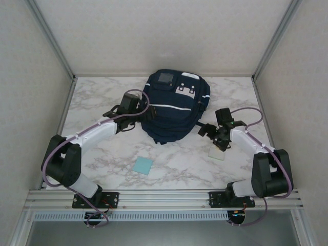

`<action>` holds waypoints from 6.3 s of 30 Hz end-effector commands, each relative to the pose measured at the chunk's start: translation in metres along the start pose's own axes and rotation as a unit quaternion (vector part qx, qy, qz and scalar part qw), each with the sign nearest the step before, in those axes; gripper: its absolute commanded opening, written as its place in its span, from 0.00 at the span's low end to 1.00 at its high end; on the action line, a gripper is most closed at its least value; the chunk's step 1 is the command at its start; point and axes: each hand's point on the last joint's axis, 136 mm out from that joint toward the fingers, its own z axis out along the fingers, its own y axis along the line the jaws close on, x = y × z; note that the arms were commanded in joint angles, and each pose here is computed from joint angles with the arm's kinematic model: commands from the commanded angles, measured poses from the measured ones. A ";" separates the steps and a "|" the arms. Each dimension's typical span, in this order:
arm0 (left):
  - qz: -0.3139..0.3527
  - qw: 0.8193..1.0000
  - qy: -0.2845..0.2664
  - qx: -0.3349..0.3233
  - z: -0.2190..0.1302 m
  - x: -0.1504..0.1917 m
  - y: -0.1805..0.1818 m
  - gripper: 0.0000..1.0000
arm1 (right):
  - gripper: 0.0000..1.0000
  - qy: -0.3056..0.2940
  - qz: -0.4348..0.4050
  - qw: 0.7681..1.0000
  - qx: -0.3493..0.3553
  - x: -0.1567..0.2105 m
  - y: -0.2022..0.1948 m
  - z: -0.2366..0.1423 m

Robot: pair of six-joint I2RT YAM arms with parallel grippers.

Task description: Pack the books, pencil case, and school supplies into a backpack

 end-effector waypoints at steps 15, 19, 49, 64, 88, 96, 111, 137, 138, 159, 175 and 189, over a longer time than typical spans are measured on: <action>-0.026 1.000 -0.002 -0.001 -0.023 0.013 0.008 1.00 | 0.99 0.055 -0.085 0.984 0.144 0.034 -0.070 0.012; -0.026 1.000 -0.007 0.000 -0.028 0.013 0.008 1.00 | 0.99 0.061 -0.084 0.983 0.149 0.038 -0.075 0.020; 0.023 0.999 -0.002 -0.025 -0.029 0.007 0.011 1.00 | 0.66 0.042 -0.081 0.985 0.145 0.034 -0.073 0.007; 0.352 0.930 0.072 0.080 0.008 0.017 -0.073 0.87 | 0.70 -0.014 -0.069 0.995 0.070 -0.006 -0.024 -0.040; 0.518 0.842 0.138 0.067 0.090 0.048 -0.099 0.88 | 0.69 -0.027 -0.016 0.999 0.013 -0.006 -0.029 -0.043; 0.520 0.848 0.085 0.053 0.085 0.021 -0.110 0.32 | 0.68 -0.030 -0.016 0.999 0.009 -0.006 -0.028 -0.048; 0.424 0.896 0.069 0.115 0.042 -0.028 -0.152 0.00 | 0.64 -0.024 -0.001 0.990 -0.138 -0.005 0.036 -0.053; 0.333 0.929 0.082 0.141 0.044 -0.056 -0.186 0.00 | 0.85 -0.035 -0.053 0.991 -0.115 -0.067 0.170 -0.005; 0.331 0.930 0.081 0.141 0.044 -0.056 -0.187 0.00 | 0.89 -0.036 -0.054 0.991 -0.117 -0.067 0.172 -0.005; 0.291 0.939 0.098 0.153 0.036 -0.050 -0.191 0.00 | 0.55 -0.055 -0.090 0.982 -0.155 -0.052 0.178 -0.017; 0.273 0.942 0.106 0.167 0.029 -0.047 -0.197 0.00 | 0.57 -0.095 -0.165 0.973 -0.132 -0.057 0.181 -0.025; 0.268 0.944 0.106 0.159 0.027 -0.047 -0.194 0.00 | 0.51 -0.100 -0.204 0.953 -0.199 -0.055 0.213 -0.037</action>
